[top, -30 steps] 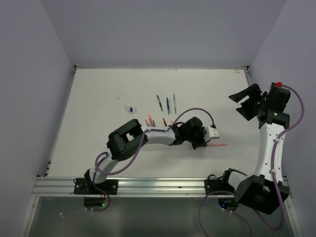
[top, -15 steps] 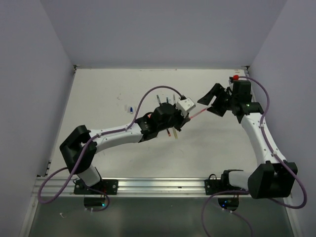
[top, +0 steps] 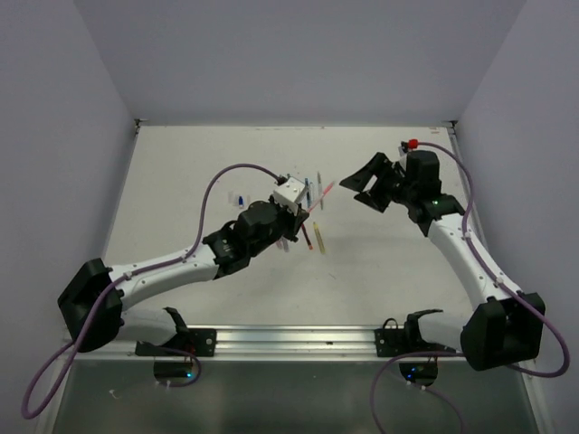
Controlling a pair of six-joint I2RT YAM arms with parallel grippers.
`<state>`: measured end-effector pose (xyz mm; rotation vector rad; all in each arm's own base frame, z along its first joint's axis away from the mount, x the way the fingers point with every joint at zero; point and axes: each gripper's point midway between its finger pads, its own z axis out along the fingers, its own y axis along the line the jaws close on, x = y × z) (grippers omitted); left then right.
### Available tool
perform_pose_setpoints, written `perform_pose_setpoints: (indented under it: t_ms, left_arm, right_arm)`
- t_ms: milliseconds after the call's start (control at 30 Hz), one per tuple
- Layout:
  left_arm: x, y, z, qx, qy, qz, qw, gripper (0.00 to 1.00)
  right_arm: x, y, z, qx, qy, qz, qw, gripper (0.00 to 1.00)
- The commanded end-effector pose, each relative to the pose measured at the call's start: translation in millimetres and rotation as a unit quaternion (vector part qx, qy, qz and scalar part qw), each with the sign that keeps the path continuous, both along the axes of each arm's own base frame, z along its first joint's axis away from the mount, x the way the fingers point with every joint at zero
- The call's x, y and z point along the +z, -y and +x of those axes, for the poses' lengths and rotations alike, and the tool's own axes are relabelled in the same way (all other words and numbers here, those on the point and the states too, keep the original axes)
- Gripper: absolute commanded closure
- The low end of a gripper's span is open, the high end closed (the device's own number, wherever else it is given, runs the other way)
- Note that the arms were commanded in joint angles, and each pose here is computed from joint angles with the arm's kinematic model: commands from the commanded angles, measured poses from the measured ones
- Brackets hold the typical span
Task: Open the pen caps
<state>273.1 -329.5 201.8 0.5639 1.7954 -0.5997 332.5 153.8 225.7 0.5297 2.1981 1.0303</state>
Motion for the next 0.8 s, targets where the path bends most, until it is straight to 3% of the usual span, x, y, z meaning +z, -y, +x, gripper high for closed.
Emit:
perform_pose_setpoints:
  t_ms: [0, 100, 333, 433, 533, 567, 600, 633, 667, 733, 767]
  left_arm:
    - [32.4, -15.0, 9.5, 0.049, 0.03, -0.057, 0.997, 1.0]
    - [40.6, -19.9, 11.6, 0.062, 0.036, -0.072, 0.995, 1.0]
    - [56.2, -21.0, 7.4, 0.057, 0.037, -0.104, 0.992, 1.0]
    - [66.4, -22.5, 3.3, 0.051, 0.04, -0.119, 0.991, 1.0]
    - [68.0, -23.4, 1.2, 0.048, 0.039, -0.119, 0.991, 1.0]
    - [66.5, -23.6, 1.1, 0.047, 0.037, -0.118, 0.991, 1.0]
    - [65.4, -21.7, -0.9, 0.038, 0.034, -0.117, 0.992, 1.0]
    - [63.1, -22.6, -0.4, 0.037, 0.033, -0.113, 0.992, 1.0]
    - [60.8, -23.3, -0.3, 0.038, 0.03, -0.112, 0.993, 1.0]
    - [51.5, -28.0, -0.1, 0.046, 0.018, -0.102, 0.994, 0.89]
    - [47.1, -32.4, 0.2, 0.053, 0.013, -0.097, 0.994, 0.7]
  right_arm:
    - [15.5, -40.6, 2.5, 0.027, 0.032, 0.041, 0.998, 0.29]
    - [24.0, -63.6, 7.1, 0.037, 0.05, 0.059, 0.996, 0.36]
    - [11.8, -109.3, 10.1, 0.062, 0.035, 0.058, 0.996, 0.41]
    - [8.9, -124.3, 14.8, 0.071, 0.034, 0.058, 0.995, 0.48]
    - [14.7, -136.8, 19.5, 0.08, 0.042, 0.067, 0.994, 0.67]
    - [14.2, -138.3, 20.7, 0.08, 0.041, 0.067, 0.994, 0.84]
    - [14.7, -139.2, 20.4, 0.083, 0.044, 0.063, 0.994, 0.94]
    - [15.2, -138.8, 21.1, 0.084, 0.045, 0.058, 0.994, 1.0]
    - [11.9, -135.1, 20.8, 0.078, 0.038, 0.045, 0.995, 1.0]
    - [13.5, -132.5, 20.1, 0.081, 0.047, 0.033, 0.995, 1.0]
    - [13.0, -130.6, 17.6, 0.083, 0.045, 0.026, 0.995, 1.0]
